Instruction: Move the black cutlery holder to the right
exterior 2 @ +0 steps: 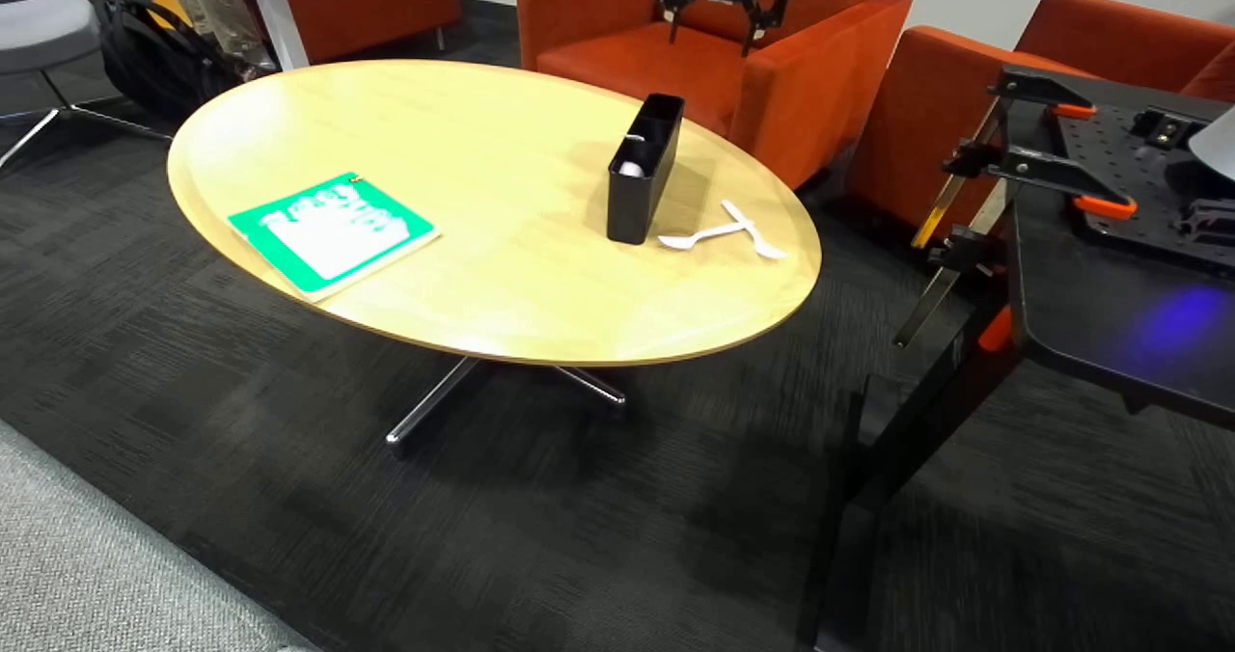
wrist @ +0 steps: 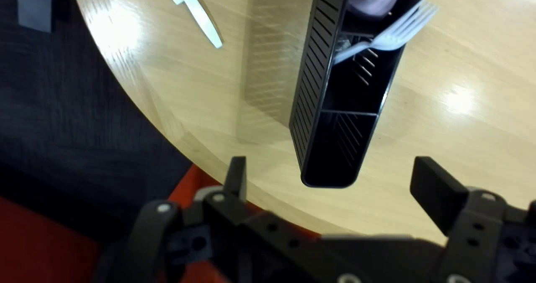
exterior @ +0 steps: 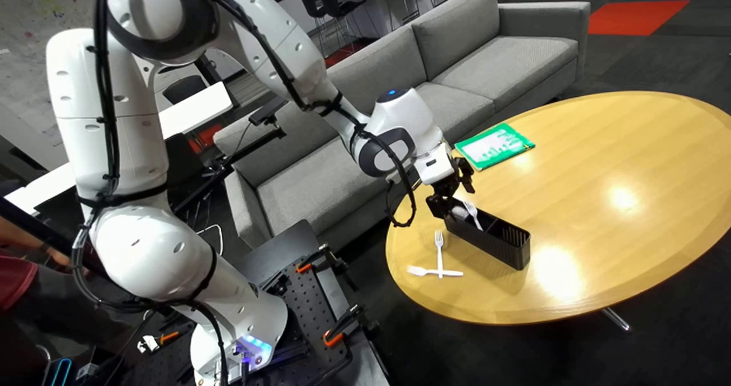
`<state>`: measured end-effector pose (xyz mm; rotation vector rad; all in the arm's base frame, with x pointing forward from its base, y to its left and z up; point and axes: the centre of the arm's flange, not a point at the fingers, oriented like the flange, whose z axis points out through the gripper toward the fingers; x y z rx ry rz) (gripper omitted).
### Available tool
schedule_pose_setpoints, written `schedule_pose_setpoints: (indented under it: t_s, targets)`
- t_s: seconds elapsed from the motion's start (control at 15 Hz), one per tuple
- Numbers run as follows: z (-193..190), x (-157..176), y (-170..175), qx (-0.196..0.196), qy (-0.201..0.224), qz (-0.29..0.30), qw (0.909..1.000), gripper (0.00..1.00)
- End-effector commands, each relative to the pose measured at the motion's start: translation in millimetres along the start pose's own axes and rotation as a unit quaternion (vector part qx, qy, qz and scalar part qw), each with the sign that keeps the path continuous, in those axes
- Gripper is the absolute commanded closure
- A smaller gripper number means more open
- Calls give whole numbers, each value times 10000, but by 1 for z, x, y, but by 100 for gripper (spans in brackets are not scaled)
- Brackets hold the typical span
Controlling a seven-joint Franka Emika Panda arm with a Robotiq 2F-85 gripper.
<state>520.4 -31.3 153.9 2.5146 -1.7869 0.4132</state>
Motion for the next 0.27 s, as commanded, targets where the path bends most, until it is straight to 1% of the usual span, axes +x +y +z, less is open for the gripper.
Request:
schedule_pose_setpoints:
  t_s: [0.0,0.2]
  targets:
    - [-62,-11,24,425,275,-259,9984,0]
    - [-80,-14,27,568,313,-478,9968,0]
